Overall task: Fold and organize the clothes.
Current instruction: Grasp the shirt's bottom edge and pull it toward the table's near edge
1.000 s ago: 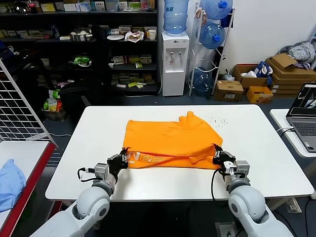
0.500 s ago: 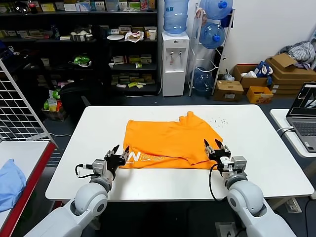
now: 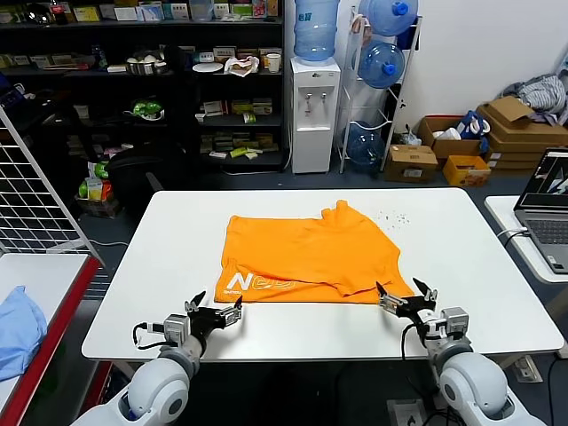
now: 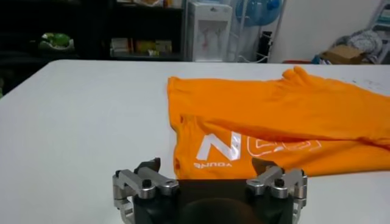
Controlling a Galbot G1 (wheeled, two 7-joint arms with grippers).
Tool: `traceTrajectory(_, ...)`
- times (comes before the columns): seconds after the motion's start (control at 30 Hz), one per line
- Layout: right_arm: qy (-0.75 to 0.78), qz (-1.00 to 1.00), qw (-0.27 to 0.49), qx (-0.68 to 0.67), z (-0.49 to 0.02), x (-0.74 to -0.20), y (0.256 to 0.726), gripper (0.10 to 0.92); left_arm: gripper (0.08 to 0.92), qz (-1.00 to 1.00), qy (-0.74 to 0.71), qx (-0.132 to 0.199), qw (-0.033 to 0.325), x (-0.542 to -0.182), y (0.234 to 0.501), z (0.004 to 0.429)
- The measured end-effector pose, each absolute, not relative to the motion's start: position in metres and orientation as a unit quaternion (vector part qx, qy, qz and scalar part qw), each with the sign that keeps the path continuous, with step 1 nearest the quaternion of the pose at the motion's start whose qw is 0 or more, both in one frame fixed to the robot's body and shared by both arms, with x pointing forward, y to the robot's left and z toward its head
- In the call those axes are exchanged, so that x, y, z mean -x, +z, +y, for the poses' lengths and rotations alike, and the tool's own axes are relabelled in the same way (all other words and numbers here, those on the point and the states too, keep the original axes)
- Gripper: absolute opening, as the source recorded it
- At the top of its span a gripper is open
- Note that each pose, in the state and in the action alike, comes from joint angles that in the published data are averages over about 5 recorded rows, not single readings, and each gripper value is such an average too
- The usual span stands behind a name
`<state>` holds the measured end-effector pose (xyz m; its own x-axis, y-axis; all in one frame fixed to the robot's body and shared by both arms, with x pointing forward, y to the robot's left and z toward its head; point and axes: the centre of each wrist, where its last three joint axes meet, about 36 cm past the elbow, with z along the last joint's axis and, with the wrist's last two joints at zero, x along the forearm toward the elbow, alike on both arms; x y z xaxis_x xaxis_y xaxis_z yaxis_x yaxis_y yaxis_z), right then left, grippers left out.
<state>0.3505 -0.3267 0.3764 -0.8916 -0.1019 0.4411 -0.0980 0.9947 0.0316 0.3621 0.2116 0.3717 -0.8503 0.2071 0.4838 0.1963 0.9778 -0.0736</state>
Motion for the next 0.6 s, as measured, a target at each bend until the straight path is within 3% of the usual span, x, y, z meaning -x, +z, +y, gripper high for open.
traceTrajectory(0.3, -0.011, -0.968, 0.246, -0.052, -0.334, -0.351, 0.367, 0.909, 0.921, -0.963, 0.014, 0.096, 0.251, -0.374, 0.365, 0.212)
traceTrajectory(0.5, -0.018, -0.965, 0.258, -0.053, -0.334, -0.35, 0.362, 0.802, 0.913, -0.963, 0.011, 0.093, 0.252, -0.378, 0.361, 0.211)
traceTrajectory(0.6, -0.02, -0.963, 0.263, -0.052, -0.335, -0.349, 0.36, 0.736, 0.857, -0.963, 0.009, 0.093, 0.254, -0.378, 0.358, 0.211)
